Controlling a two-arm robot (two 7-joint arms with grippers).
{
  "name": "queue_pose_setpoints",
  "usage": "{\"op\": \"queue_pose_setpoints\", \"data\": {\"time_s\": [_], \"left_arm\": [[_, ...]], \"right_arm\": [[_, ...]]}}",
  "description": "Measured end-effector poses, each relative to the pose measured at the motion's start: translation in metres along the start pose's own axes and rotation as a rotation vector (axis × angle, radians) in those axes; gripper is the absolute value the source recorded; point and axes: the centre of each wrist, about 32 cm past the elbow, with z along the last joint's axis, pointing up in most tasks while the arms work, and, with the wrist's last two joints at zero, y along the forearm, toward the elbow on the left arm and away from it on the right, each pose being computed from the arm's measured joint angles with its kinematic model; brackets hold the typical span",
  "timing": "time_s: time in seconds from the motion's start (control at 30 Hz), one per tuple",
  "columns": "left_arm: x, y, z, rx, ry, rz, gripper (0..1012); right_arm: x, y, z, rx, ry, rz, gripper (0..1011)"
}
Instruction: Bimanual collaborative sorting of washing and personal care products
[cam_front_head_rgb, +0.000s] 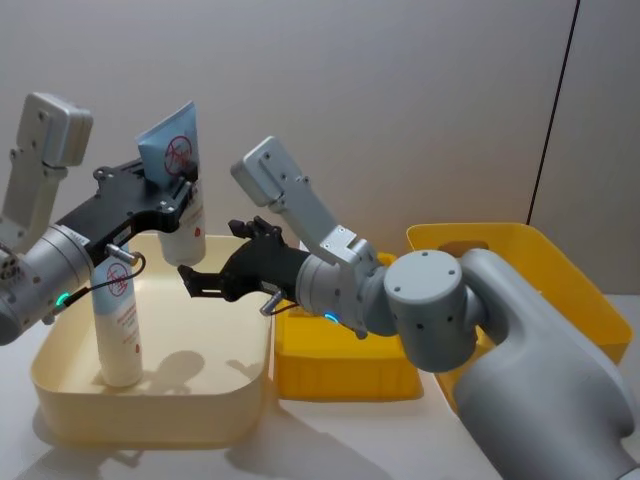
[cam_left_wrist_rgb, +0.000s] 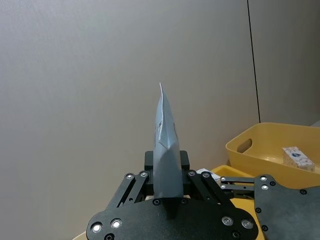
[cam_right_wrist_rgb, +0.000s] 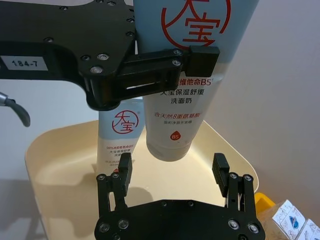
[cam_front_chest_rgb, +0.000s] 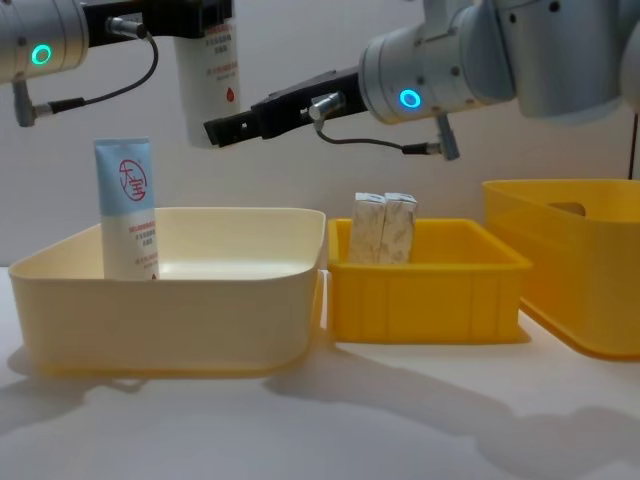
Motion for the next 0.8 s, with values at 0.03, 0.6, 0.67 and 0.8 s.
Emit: {"op": "queue_pose_setpoints", "data": {"time_s": [0.03, 0.6, 0.67, 0.8], "left_arm": [[0.0, -0.0001, 0.0, -0.001, 0.0, -0.001, 261], [-0.0016, -0.0026, -0.0006, -0.008, 0.005, -0.029, 261], [-0.002, -0.0031, -0.0006, -0.008, 0.006, -0.034, 261], [-0.0025, -0.004, -0.0009, -0.011, 0.007, -0.042, 261]], "right_arm": [[0.0, 0.001, 0.0, 0.0, 0.001, -0.003, 1001], [-0.002, 0.023, 0.01, -0.004, 0.03, -0.035, 1001], [-0.002, 0.024, 0.011, -0.005, 0.032, -0.035, 1001], [-0.002, 0.028, 0.013, -0.011, 0.039, -0.033, 1001]]}}
